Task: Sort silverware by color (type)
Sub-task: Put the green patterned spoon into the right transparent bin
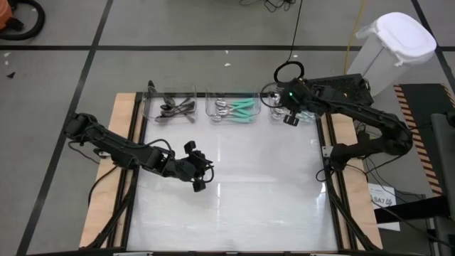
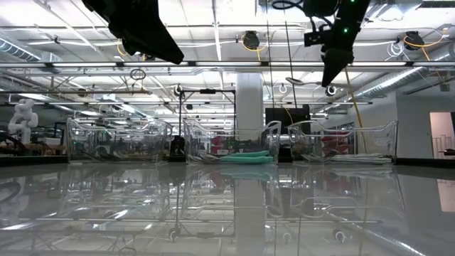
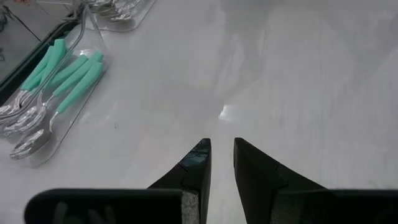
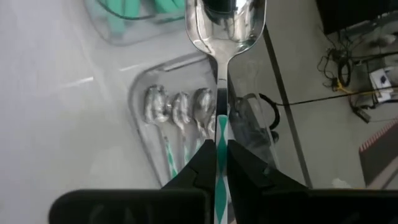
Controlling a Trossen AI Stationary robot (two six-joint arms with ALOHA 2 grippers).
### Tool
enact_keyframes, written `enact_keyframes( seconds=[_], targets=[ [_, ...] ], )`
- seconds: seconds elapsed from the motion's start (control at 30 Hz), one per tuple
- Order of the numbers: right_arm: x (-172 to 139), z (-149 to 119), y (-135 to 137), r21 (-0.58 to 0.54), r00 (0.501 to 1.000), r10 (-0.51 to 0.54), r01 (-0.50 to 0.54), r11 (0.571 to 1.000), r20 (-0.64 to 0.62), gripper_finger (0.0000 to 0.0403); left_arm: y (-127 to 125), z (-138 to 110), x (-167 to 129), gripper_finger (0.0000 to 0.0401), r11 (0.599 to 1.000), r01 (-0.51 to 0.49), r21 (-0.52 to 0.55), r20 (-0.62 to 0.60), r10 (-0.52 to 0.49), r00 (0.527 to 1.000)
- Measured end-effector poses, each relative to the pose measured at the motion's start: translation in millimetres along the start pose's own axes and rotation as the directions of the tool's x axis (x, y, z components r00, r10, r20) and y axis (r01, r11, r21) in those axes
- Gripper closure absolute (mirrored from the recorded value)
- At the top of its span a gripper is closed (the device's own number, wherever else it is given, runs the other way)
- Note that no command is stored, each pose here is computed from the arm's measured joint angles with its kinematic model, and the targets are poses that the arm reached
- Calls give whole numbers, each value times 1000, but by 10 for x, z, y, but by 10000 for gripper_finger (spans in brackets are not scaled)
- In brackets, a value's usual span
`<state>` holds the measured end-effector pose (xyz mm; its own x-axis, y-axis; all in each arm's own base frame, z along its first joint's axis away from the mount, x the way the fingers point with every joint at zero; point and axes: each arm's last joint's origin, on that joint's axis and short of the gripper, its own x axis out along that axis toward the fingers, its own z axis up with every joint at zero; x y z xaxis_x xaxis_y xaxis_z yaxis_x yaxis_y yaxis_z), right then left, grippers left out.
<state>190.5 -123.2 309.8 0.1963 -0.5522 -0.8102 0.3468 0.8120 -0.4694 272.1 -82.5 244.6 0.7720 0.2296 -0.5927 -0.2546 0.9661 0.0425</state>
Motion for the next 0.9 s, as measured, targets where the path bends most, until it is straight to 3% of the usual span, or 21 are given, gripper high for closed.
enact_keyframes(
  seconds=[0.63,0.9],
  targets=[
    [662,-408,-214,26,992,-88,91,996,-95,387,2,-5,0,329,1000,-3,4,-4,3,1000],
    [856,-596,-174,38,994,-9,13,999,-106,387,2,-5,1,329,1000,-3,5,-4,3,1000]
  ],
)
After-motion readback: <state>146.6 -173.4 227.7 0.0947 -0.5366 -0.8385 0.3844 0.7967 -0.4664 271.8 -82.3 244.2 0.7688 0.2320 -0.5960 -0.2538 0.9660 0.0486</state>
